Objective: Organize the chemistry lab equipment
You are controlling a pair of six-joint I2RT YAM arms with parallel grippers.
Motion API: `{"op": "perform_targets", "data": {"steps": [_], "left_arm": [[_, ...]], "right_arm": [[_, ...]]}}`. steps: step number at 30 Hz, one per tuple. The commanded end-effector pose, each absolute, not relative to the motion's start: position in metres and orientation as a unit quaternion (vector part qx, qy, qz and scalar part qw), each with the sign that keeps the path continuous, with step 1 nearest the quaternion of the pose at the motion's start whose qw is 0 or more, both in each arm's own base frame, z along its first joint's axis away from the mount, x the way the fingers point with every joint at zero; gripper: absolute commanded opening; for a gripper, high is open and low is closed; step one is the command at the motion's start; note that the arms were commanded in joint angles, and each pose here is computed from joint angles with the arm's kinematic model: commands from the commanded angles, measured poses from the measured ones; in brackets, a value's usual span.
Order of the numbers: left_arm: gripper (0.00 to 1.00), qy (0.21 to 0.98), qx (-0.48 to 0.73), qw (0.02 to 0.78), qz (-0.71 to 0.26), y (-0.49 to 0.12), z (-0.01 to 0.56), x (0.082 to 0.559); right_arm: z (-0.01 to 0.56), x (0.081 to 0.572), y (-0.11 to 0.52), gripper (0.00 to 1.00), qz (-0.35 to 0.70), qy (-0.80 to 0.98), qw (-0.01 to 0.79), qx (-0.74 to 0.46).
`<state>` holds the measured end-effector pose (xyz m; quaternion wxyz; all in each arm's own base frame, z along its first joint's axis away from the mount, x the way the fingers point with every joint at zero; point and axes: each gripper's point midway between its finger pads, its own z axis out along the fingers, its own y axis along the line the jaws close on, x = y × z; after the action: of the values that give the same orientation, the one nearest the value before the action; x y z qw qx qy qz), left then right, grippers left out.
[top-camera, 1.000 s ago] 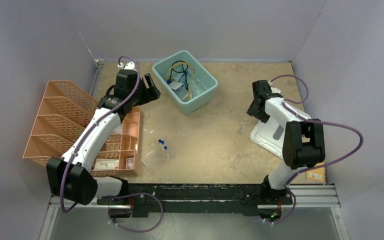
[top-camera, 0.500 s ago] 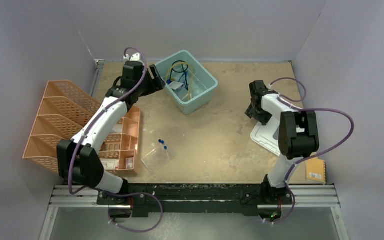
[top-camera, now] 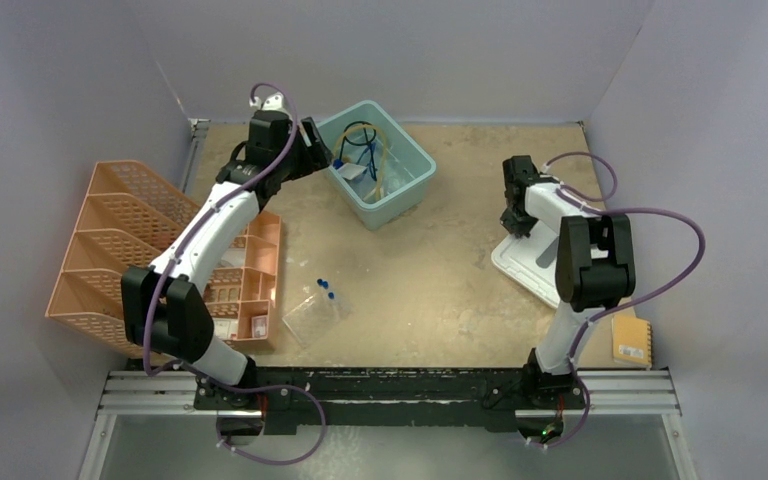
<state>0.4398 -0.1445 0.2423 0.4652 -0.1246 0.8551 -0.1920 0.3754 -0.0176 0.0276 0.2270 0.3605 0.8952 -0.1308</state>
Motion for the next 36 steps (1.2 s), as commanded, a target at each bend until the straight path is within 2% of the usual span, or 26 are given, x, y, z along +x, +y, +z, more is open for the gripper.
{"op": "perform_targets", "data": {"steps": [1, 7, 15, 21, 25, 30, 36], "left_arm": [[0.68, 0.829, -0.106, 0.499, -0.229, -0.157, 0.273, 0.455], [0.68, 0.809, -0.043, 0.461, -0.362, -0.215, 0.278, 0.450], [0.68, 0.787, -0.042, 0.425, -0.445, -0.269, 0.286, 0.441], [0.68, 0.761, -0.079, 0.417, -0.490, -0.287, 0.303, 0.445], [0.68, 0.776, -0.134, 0.419, -0.453, -0.268, 0.295, 0.455], [0.68, 0.797, -0.225, 0.412, -0.379, -0.203, 0.264, 0.467], [0.68, 0.801, -0.280, 0.424, -0.315, -0.141, 0.246, 0.464]], "right_arm": [[0.060, 0.403, -0.016, 0.00, -0.109, 0.878, 0.282, 0.370], [0.103, 0.410, -0.005, 0.00, -0.062, 0.879, 0.313, 0.354], [0.156, 0.415, 0.021, 0.00, 0.038, 0.873, 0.377, 0.308], [0.214, 0.420, 0.052, 0.00, 0.124, 0.859, 0.451, 0.208], [0.256, 0.425, 0.094, 0.00, 0.154, 0.846, 0.499, 0.105], [0.296, 0.430, 0.158, 0.00, 0.170, 0.826, 0.538, -0.008], [0.322, 0.443, 0.237, 0.00, 0.183, 0.798, 0.559, -0.128]]}}
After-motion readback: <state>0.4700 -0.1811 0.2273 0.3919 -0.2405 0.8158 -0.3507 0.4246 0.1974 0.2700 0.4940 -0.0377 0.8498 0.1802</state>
